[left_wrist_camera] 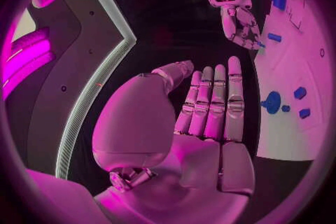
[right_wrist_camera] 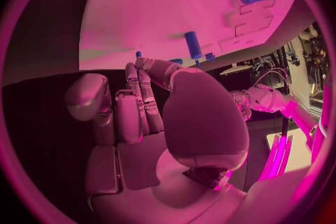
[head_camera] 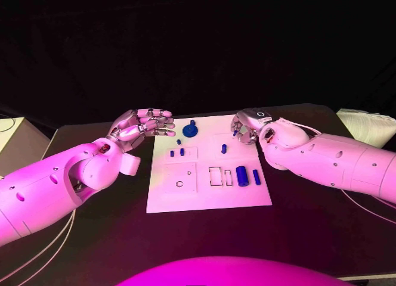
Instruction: Assemble the parts on the task board
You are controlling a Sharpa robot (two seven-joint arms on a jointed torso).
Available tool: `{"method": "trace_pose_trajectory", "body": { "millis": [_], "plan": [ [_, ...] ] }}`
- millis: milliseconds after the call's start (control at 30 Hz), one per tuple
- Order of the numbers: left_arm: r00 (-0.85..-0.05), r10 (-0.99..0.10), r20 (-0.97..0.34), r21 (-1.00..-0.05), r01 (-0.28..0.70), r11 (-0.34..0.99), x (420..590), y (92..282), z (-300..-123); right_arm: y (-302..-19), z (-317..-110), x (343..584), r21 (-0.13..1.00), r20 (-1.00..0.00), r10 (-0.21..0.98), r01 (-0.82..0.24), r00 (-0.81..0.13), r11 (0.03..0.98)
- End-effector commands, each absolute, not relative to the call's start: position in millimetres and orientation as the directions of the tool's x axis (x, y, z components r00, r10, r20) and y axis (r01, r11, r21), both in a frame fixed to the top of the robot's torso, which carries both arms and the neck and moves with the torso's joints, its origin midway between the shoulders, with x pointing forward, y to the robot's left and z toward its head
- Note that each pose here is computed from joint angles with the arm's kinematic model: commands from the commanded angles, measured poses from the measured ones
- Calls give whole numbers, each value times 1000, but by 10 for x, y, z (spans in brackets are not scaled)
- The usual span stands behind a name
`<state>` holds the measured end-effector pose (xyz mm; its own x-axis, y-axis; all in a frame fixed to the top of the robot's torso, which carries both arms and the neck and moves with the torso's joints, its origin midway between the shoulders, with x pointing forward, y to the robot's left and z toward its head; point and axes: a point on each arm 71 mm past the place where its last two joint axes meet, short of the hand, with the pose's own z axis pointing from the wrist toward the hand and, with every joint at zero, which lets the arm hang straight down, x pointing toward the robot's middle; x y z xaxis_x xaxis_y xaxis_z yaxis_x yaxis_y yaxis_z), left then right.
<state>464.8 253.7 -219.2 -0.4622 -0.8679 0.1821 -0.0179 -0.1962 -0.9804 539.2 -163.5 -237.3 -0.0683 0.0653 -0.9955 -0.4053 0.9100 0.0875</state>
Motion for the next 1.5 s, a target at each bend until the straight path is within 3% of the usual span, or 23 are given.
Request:
{"method": "trace_pose_trajectory", "body": {
  "millis": [33,333,700,1133,1500],
  "plan": [
    [-467,-864,190,-979,-21,-203,4645,2541,-2198,-1652,-2315,5385,102,-995,88,-398,-52,912],
    [-463,-866,187,-980,-26,-198,4648,2571,-2206,-1651,-2088,5288,137,-991,130,-418,-44,898],
    [-445,-876,185,-981,-34,-190,4669,2584,-2234,-1066,-1924,4957,187,-982,171,-558,-82,809],
    [-441,-878,189,-980,-35,-194,4679,2524,-2242,-499,-2184,4688,212,-977,150,-639,-150,740],
    [-429,-887,169,-983,-13,-181,4682,2505,-2228,-386,-2411,4566,199,-977,94,-647,-193,736]
  ]
}}
